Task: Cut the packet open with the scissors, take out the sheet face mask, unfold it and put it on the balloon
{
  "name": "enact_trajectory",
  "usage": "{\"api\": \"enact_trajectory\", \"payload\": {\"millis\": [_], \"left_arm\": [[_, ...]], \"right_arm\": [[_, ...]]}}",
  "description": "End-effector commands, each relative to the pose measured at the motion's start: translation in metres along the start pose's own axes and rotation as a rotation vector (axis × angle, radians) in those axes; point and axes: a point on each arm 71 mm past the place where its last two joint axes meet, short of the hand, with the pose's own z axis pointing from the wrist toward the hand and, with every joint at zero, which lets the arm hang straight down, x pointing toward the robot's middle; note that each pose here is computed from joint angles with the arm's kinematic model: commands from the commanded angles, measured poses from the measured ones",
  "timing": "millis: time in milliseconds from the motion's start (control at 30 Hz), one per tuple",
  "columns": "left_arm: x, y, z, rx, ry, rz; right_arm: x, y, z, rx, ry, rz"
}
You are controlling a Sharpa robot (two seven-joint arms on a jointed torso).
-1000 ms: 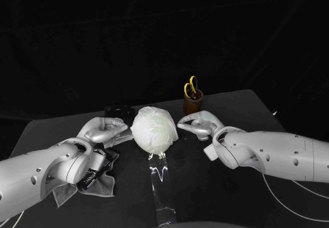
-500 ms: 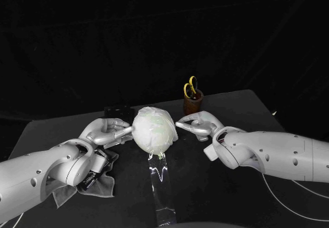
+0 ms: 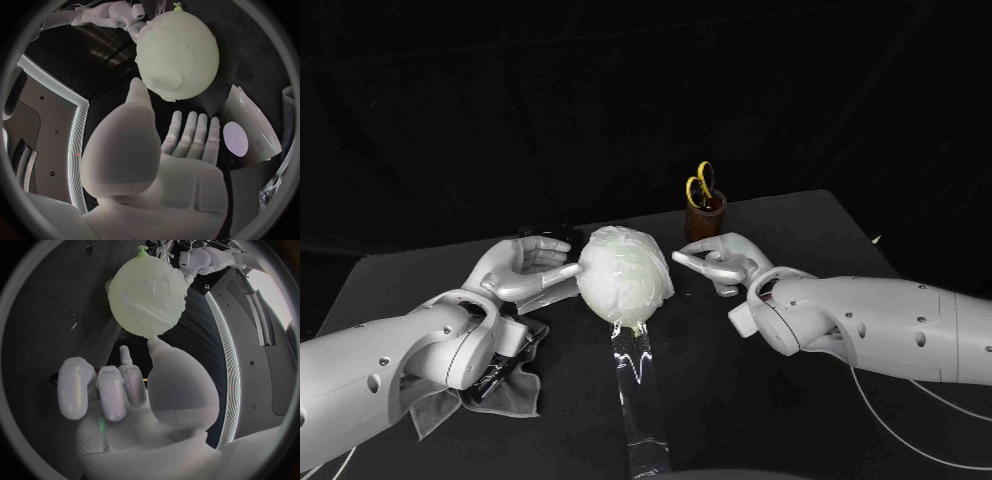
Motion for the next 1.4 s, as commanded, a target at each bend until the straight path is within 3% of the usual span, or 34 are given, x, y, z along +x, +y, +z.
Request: {"api": "enact_trajectory", "payload": {"millis": [33, 300, 567, 933, 1400], "left_arm": [[-0.0004, -0.0099, 0.0017, 0.075, -0.027, -0.012], [0.0051, -0.0243, 0.0067, 0.114, 0.013, 0.022], [0.0256, -0.0373, 0.0154, 0.147, 0.103, 0.092], [0.0475, -0.0466, 0.0267, 0.191, 0.187, 0.212], [0.0634, -0.0529, 0.0343, 0.217, 0.250, 0.299]], "right_arm": [[0.000, 0.002, 0.000, -0.019, -0.005, 0.018], [0.001, 0.003, 0.002, -0.022, 0.004, 0.029], [0.005, 0.005, 0.003, -0.020, 0.019, 0.033], [0.011, 0.007, 0.005, -0.013, 0.040, 0.031], [0.014, 0.008, 0.006, -0.014, 0.050, 0.033]]}}
